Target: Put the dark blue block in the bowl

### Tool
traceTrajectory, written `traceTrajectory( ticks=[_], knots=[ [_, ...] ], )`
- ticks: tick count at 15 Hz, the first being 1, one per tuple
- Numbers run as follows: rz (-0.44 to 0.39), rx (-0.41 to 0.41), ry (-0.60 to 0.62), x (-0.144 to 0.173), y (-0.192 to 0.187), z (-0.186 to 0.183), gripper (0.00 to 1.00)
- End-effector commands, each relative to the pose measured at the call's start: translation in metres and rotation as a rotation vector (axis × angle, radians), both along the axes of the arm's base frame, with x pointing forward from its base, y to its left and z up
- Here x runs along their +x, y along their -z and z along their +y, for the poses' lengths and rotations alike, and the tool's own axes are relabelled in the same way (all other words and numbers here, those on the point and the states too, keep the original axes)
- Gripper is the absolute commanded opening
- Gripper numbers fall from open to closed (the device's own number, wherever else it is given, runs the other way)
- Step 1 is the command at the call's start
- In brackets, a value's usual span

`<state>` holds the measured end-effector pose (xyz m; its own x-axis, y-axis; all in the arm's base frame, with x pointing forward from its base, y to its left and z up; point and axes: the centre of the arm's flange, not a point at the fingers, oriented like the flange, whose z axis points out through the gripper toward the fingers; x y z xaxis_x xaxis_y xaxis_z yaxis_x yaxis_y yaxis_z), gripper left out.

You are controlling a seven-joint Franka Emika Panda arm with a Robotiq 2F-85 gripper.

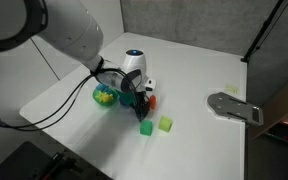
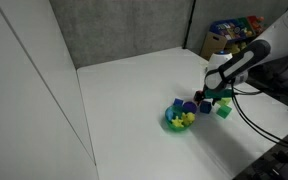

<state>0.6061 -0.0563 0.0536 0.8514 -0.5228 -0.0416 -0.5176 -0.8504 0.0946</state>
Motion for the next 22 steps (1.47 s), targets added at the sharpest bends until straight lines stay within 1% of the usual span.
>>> traceTrajectory(
  ticks=[1, 2, 3, 5, 7, 12, 14, 16, 19, 22],
  knots=[
    [0.009, -0.004, 0.017, 0.009, 0.002, 0.006, 0.77],
    [0.006, -0.009, 0.006, 0.008, -0.003, 0.010, 0.73],
    [0.007, -0.012, 0.001, 0.008, -0.008, 0.012, 0.67],
    [0.019, -0.017, -0.017, 0.007, -0.021, 0.020, 0.47],
    [0.016, -0.030, -0.027, 0.007, -0.042, 0.029, 0.33],
    [-0.039, -0.085, -0.052, 0.019, -0.122, 0.066, 0.31],
    [-0.073, -0.105, -0.081, 0.024, -0.152, 0.089, 0.31],
    [-0.097, -0.117, -0.116, 0.026, -0.172, 0.115, 0.31],
    [-0.102, -0.127, -0.179, 0.017, -0.180, 0.150, 0.31],
    [-0.093, -0.129, -0.238, 0.007, -0.169, 0.180, 0.31]
  ],
)
